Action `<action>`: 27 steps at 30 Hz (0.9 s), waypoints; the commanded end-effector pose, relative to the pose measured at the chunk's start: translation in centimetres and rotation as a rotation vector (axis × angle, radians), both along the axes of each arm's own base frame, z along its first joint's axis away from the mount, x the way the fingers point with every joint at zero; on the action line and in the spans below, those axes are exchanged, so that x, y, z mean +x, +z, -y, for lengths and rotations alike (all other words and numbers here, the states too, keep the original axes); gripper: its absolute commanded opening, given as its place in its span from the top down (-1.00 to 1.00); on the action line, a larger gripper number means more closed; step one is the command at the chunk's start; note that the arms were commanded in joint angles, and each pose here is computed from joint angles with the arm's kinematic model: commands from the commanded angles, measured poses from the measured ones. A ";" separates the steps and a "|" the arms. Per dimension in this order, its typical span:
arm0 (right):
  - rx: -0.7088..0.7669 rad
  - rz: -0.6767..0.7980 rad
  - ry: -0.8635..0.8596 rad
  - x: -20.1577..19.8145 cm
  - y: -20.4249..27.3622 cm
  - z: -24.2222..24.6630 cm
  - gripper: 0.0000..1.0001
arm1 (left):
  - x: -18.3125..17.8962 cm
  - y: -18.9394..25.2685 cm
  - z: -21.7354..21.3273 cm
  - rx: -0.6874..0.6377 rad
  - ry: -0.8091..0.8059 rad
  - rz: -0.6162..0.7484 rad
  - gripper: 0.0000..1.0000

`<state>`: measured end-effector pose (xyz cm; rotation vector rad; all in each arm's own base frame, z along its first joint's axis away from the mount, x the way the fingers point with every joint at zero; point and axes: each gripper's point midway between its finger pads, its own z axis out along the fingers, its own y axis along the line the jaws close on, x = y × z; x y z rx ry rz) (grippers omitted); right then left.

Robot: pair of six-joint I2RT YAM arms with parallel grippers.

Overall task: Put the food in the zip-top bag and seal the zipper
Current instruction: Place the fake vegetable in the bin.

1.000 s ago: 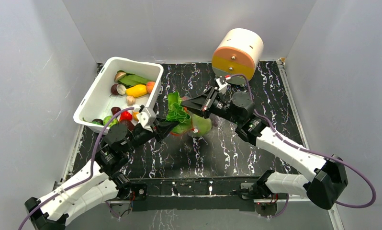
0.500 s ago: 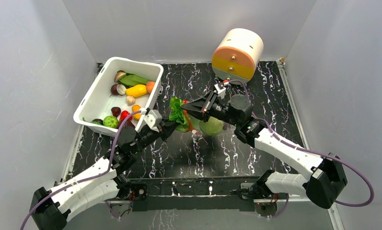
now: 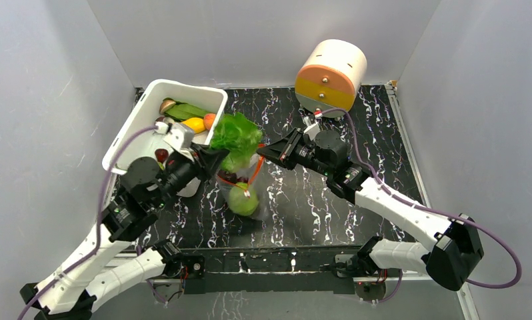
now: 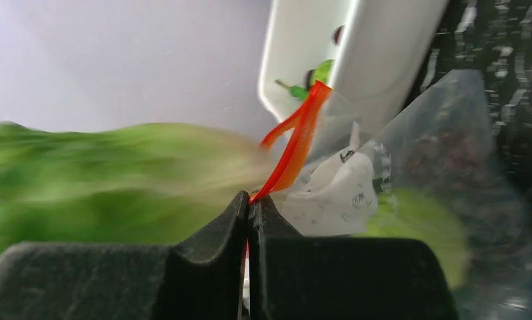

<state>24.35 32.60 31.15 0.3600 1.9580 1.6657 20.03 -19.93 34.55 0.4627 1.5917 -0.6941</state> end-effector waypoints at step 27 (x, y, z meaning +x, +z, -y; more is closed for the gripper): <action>-0.386 0.262 -0.185 0.3 0.4 6.6 1.00 | 17.3 -1.9 -15.5 0.678 0.728 -0.277 1.00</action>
